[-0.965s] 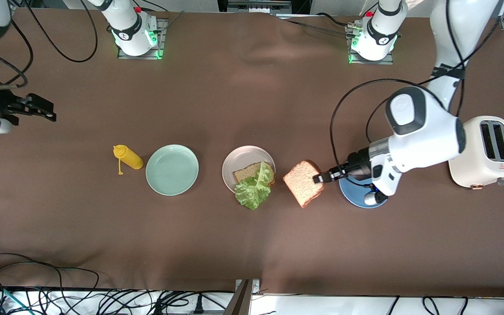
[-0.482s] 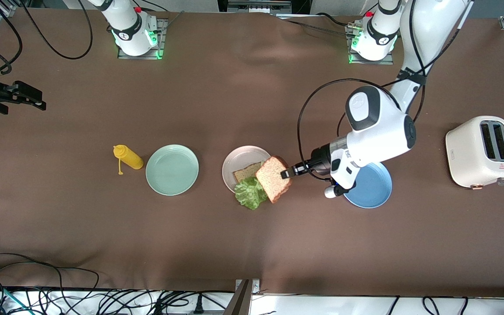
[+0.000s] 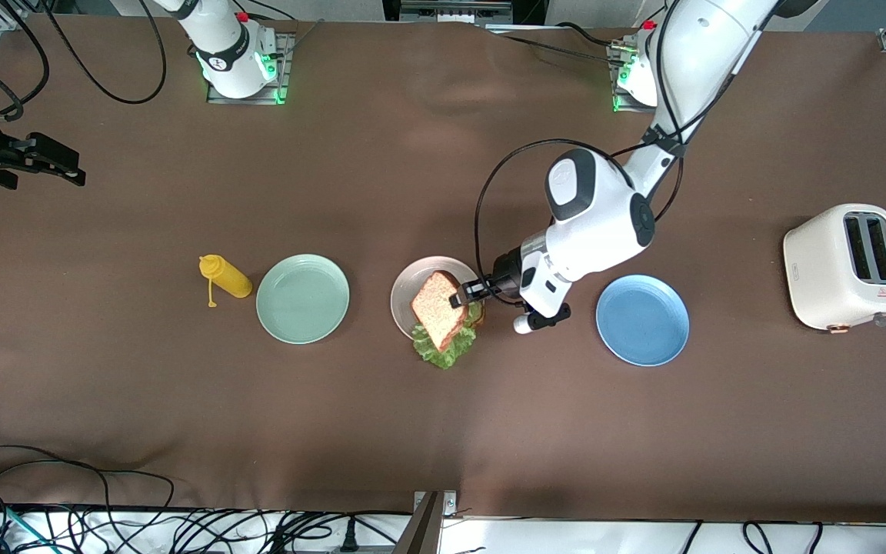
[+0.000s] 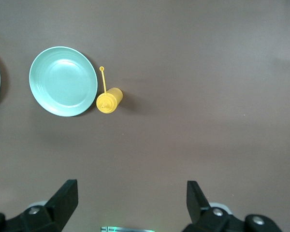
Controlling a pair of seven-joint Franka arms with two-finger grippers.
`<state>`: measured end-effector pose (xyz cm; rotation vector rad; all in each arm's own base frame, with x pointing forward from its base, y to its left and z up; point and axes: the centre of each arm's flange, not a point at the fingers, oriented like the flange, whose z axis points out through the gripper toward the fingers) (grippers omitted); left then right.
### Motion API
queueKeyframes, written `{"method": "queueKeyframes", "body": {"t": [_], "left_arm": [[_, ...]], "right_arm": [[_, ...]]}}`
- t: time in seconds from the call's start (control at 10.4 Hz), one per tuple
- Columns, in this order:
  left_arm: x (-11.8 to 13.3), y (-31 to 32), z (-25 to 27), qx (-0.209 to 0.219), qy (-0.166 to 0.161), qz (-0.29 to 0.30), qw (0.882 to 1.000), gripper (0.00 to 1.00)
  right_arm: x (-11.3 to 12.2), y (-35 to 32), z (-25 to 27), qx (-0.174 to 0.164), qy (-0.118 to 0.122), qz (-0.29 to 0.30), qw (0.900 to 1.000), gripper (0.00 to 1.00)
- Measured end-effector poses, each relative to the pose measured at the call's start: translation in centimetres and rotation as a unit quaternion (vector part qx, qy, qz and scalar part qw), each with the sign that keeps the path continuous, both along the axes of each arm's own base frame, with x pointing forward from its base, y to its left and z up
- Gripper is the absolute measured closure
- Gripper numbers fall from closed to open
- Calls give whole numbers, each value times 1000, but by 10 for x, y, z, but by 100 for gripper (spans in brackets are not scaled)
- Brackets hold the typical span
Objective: Make sandwich on beige plate with both arms
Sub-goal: 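Lower the bread slice onto the lettuce on the beige plate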
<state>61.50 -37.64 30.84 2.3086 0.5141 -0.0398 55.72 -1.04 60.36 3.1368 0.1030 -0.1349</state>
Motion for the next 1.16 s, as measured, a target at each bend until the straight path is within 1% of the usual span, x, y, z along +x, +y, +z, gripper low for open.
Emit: {"method": "queueKeyframes", "body": {"t": [0.39,0.87,0.96,1.16], "left_arm": [[-5,-10,-15,2,2,1,1000,91],[-21,-33,-29,5,9,-16,1000,91],[-20,-31,-30,7,9,-14,1000,90],[-13,-24,-34,9,8,-6,1000,81]], "right_arm": [[1,-3,13,-1,-14,-7,1000,0],[1,-7,13,-1,-14,-12,1000,0],[1,-7,13,-1,-14,-12,1000,0],[1,-8,13,-1,-15,-12,1000,0]]}}
